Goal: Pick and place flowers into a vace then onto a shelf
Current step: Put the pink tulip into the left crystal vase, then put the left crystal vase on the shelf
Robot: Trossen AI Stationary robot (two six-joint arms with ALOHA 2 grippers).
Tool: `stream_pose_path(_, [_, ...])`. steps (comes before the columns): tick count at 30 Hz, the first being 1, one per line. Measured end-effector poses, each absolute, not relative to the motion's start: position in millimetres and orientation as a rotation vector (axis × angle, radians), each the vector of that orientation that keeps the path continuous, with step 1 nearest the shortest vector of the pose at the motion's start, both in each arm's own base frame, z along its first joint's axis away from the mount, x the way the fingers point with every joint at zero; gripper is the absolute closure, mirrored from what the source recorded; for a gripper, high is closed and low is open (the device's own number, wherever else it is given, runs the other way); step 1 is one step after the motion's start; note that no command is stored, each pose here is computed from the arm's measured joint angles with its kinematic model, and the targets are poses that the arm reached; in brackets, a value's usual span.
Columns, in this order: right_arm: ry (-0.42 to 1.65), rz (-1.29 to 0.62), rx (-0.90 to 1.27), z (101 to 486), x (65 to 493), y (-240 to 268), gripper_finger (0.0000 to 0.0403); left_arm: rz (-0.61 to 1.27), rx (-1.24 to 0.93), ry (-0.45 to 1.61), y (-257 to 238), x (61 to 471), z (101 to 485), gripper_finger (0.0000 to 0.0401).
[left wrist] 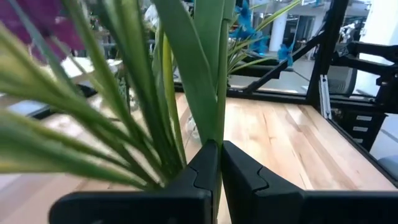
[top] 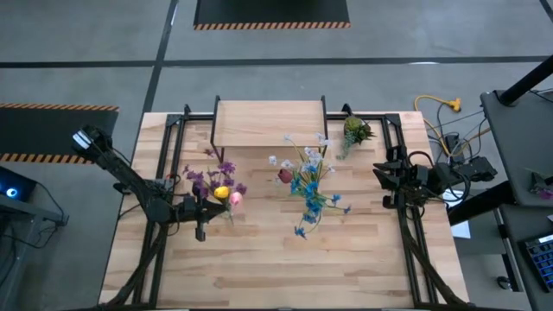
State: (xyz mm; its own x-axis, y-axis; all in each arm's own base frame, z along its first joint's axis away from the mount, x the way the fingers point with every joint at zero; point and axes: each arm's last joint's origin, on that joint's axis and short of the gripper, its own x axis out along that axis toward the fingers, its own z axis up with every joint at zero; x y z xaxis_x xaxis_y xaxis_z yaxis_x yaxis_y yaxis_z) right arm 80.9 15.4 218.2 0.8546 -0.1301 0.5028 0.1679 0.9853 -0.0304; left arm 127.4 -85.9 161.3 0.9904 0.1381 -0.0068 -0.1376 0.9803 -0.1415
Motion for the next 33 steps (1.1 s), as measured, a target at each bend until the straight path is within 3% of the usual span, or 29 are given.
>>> stream_pose_path(10, [-0.524, -0.157, -0.074, 218, 81, 15, 0.0339, 0.140, -0.201, -0.001, -85, 126, 158, 0.0395])
stream_pose_path(24, [-0.524, -0.157, -0.074, 218, 81, 15, 0.0339, 0.131, -0.225, -0.019, -87, 128, 165, 0.0257])
stream_pose_path(33, [-0.524, -0.157, -0.074, 218, 81, 15, 0.0339, 0.028, -0.286, -0.080, -88, 123, 180, 0.0236])
